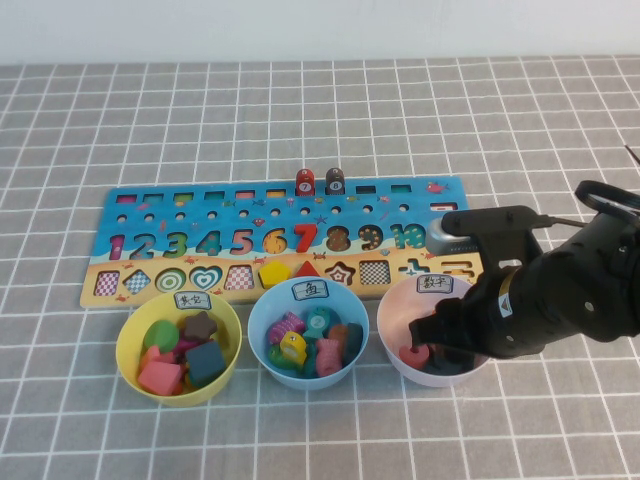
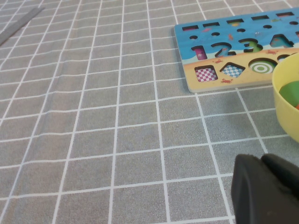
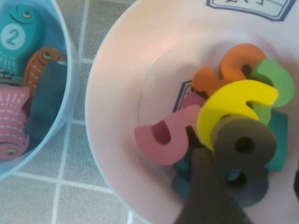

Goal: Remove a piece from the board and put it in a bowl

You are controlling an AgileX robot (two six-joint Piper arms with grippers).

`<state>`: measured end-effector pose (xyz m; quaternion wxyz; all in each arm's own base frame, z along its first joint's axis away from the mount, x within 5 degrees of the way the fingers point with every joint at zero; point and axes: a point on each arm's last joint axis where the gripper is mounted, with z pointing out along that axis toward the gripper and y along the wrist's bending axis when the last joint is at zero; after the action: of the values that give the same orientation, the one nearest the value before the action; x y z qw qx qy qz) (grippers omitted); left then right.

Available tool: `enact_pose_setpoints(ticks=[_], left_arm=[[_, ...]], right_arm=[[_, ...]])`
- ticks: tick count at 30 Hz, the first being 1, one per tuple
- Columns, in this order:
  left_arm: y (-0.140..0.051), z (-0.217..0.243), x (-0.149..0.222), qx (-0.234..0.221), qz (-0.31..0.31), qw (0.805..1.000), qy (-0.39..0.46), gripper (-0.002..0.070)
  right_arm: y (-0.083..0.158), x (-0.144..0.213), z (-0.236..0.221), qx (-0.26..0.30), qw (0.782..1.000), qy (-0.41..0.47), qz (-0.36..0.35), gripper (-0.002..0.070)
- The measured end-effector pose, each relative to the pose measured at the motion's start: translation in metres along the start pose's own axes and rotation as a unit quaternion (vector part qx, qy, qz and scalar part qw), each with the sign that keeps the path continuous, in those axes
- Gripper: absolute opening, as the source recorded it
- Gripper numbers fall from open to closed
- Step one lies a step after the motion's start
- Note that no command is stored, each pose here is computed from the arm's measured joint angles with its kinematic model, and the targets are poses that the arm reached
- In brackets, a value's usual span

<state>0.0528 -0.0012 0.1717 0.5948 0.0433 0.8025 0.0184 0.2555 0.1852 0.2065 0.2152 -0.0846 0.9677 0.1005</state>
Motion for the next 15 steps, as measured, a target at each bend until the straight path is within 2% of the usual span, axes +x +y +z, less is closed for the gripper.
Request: enact_pose_setpoints(ticks=[15], left_arm=[[0.0,0.0,0.0,0.0,0.0,1.0,0.0,-0.0004]], right_arm=[[0.0003,-0.0002,0.0002,-0.001,1.0,-0.001,0.002,0.0365]])
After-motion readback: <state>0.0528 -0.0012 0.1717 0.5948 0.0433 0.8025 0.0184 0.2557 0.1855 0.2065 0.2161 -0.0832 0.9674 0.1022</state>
